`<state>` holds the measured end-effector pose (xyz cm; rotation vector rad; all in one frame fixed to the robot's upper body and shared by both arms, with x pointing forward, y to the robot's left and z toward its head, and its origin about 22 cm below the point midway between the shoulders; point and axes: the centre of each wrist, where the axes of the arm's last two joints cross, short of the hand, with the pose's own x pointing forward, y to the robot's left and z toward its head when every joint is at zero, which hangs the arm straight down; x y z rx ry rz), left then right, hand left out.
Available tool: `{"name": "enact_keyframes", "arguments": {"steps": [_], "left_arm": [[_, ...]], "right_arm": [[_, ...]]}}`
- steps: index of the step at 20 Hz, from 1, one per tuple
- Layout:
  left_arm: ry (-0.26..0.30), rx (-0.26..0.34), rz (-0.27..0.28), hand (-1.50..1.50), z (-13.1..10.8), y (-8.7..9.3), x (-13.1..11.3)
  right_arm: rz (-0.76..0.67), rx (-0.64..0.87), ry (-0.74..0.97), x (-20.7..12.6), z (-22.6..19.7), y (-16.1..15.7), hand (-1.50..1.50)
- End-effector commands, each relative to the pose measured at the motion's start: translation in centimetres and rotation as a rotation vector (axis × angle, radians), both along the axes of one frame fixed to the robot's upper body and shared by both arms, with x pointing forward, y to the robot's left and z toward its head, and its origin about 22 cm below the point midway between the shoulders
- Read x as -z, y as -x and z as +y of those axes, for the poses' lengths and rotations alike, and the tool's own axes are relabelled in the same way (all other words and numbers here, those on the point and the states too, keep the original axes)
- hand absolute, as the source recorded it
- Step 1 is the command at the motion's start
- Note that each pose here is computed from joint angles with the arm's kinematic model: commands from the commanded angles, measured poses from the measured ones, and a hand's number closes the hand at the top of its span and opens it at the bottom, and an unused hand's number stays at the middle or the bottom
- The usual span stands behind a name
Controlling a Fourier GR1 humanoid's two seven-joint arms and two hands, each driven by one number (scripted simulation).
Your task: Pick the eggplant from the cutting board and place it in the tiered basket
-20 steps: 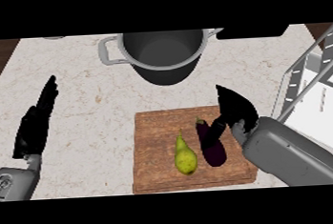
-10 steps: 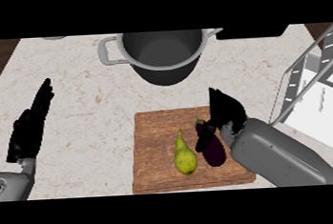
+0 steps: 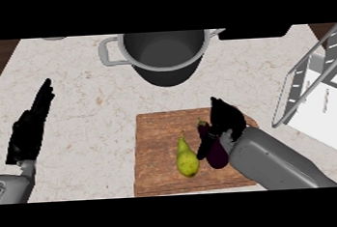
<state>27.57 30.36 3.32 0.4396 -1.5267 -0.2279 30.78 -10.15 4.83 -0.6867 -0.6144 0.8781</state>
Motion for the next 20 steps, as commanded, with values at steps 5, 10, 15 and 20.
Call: {"name": "enact_keyframes", "arguments": {"steps": [5, 10, 15, 20], "left_arm": [[0.006, -0.016, -0.002, 0.0, -0.3, -1.0, -0.4], [0.021, 0.008, 0.011, 0.0, 0.3, 0.8, 1.5], [-0.002, 0.021, -0.017, 0.0, -0.5, 0.0, 1.2], [0.0, -0.004, 0.002, 0.0, -1.2, -0.1, 1.2]], "right_arm": [[0.109, 0.163, 0.076, 0.0, 1.8, -0.2, -1.5], [0.125, 0.188, 0.06, 2.0, 1.4, -0.3, -1.5], [0.162, 0.193, 0.045, 3.7, 1.4, -0.6, -1.5], [0.274, 0.032, -0.019, 3.6, 2.7, 2.0, 1.5]]}}
